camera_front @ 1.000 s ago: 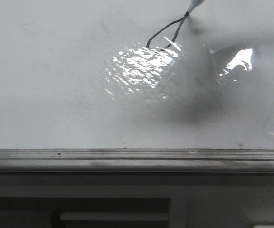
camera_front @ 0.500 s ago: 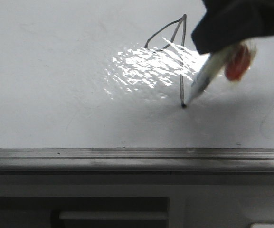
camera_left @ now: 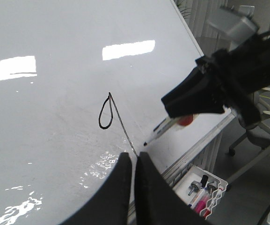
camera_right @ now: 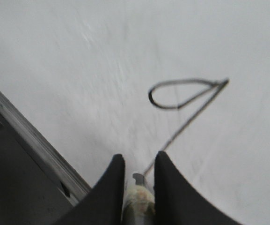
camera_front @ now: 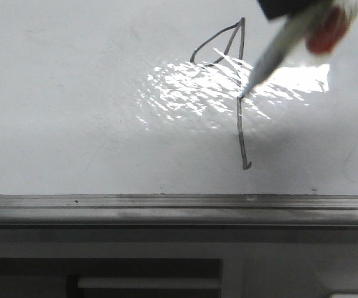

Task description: Write number 9 on whiteboard

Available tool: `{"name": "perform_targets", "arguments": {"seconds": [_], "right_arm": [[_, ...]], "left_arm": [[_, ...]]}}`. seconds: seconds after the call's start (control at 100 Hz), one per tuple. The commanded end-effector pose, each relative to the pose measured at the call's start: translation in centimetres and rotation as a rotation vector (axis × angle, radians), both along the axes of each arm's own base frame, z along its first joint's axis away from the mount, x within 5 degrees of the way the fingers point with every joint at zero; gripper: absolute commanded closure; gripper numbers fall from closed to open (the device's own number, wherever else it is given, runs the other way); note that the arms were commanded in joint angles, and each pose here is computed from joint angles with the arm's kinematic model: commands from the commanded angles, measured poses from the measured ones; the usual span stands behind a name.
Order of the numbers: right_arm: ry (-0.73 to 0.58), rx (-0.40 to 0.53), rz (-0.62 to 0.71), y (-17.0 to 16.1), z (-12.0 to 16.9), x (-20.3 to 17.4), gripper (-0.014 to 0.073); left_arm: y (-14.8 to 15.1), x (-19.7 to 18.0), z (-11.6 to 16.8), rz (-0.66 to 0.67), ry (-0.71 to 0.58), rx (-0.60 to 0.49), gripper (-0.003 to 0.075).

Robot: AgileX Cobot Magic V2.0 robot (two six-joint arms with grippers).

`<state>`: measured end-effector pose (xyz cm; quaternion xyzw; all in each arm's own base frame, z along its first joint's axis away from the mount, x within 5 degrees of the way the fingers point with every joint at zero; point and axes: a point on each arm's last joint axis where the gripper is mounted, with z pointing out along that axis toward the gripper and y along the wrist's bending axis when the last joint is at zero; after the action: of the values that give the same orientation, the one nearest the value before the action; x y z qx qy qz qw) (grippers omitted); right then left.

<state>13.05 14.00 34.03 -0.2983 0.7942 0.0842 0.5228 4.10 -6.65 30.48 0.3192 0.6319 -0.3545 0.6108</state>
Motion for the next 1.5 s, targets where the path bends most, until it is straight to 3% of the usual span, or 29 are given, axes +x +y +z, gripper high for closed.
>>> {"name": "perform_targets", "arguments": {"seconds": [0.0, 0.15, 0.23, 0.39, 0.58, 0.72, 1.03, 1.2, 1.41, 1.49], "right_arm": [[-0.123, 0.075, 0.064, -0.3, 3.5, -0.8, 0.0664], [-0.069, 0.137, 0.114, 0.3, 3.8, -1.7, 0.0664], [-0.007, 0.146, 0.154, 0.8, 3.3, -2.2, 0.0664], [0.060, 0.111, 0.249, 1.4, 2.7, -2.9, 0.0664], [0.023, 0.056, 0.323, 1.7, 2.6, -3.2, 0.0664], [0.004, 0.081, 0.346, 2.4, 2.7, -3.0, 0.0664], [-0.005, 0.105, 0.378, 3.4, 2.5, -2.9, 0.0664], [-0.013, 0.117, 0.385, 3.5, 2.7, -2.9, 0.0664], [-0.010, 0.112, 0.383, 3.5, 2.6, -2.9, 0.0664], [-0.009, 0.112, 0.383, 3.5, 2.6, -2.9, 0.0664]], "left_arm": [[-0.1, 0.6, 1.1, 0.038, -0.016, -0.035, 0.0671], [-1.9, 1.9, 0.7, 0.021, 0.052, 0.055, 0.0418], [-3.2, 2.8, 0.5, -0.004, 0.085, 0.138, 0.0360], [-6.1, 4.6, 0.8, -0.101, 0.032, 0.347, 0.0363], [-9.5, 6.2, 1.0, -0.267, 0.044, 0.504, 0.0363], [-11.8, 7.1, 1.0, -0.379, 0.071, 0.521, 0.0363], [-13.8, 8.1, 0.9, -0.430, 0.071, 0.452, 0.0363], [-14.2, 8.4, 0.2, -0.433, 0.099, 0.464, 0.0442], [-14.3, 8.5, 0.2, -0.430, 0.114, 0.453, 0.0744], [-14.3, 8.5, 0.2, -0.430, 0.114, 0.453, 0.0741]]}}
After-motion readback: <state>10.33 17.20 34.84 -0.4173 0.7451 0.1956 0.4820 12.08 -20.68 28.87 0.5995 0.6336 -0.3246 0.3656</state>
